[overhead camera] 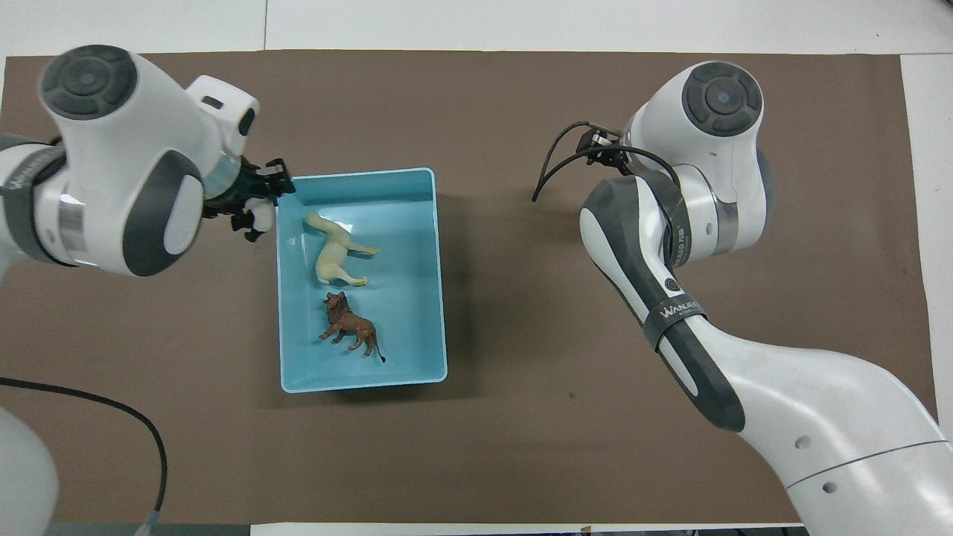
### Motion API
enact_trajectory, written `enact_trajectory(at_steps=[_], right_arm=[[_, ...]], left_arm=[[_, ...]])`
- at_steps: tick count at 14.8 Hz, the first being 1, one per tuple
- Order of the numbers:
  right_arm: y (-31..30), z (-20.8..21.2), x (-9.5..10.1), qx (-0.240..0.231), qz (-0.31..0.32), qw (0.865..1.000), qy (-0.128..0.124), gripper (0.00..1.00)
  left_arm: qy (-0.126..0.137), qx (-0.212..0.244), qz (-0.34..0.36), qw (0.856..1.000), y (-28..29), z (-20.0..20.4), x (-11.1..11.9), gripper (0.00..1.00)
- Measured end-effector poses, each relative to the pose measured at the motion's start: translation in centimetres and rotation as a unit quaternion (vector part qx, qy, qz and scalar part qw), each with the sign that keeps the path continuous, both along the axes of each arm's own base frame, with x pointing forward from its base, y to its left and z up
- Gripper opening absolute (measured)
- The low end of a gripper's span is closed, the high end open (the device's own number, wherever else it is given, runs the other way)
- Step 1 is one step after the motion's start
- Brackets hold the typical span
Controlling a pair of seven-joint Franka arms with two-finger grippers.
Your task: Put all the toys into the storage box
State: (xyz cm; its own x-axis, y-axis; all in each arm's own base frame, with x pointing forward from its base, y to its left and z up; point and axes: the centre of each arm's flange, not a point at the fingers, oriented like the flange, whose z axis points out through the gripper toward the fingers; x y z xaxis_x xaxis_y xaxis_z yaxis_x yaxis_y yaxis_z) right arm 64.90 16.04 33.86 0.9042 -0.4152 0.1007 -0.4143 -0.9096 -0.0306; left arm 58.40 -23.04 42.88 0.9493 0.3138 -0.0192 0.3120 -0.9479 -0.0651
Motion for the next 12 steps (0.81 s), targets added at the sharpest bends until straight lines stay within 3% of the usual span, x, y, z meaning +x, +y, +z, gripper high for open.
enact_trajectory(at_steps=[2,5,8,10,11,12], right_arm=[[-0.7,-1.3,-1.3,-0.002,0.016,1.000,0.009,1.00],[-1.3,-3.2,-2.6,-0.007,0.073,0.997,0.004,1.00],[-1.9,-4.8,-3.6,-0.012,0.105,0.994,0.005,1.00],[-1.9,-5.0,-3.7,-0.012,0.109,0.994,0.000,1.00],[-2.0,-5.1,-3.7,-0.012,0.109,0.994,-0.003,0.93],[-2.0,-5.3,-3.8,-0.013,0.109,0.994,-0.002,0.79]], left_arm=[[0.011,0.007,-0.002,1.000,-3.0,-1.7,-2.3,0.66],[0.007,0.007,0.003,1.000,-2.4,-1.4,-2.5,0.96],[-0.015,-0.001,0.000,1.000,0.5,2.1,-1.5,1.00],[-0.007,0.000,-0.036,0.999,5.2,5.5,-0.5,1.00],[0.010,0.002,-0.053,0.999,8.1,7.4,-0.3,1.00],[0.028,0.001,-0.075,0.997,10.9,9.3,-0.5,1.00]])
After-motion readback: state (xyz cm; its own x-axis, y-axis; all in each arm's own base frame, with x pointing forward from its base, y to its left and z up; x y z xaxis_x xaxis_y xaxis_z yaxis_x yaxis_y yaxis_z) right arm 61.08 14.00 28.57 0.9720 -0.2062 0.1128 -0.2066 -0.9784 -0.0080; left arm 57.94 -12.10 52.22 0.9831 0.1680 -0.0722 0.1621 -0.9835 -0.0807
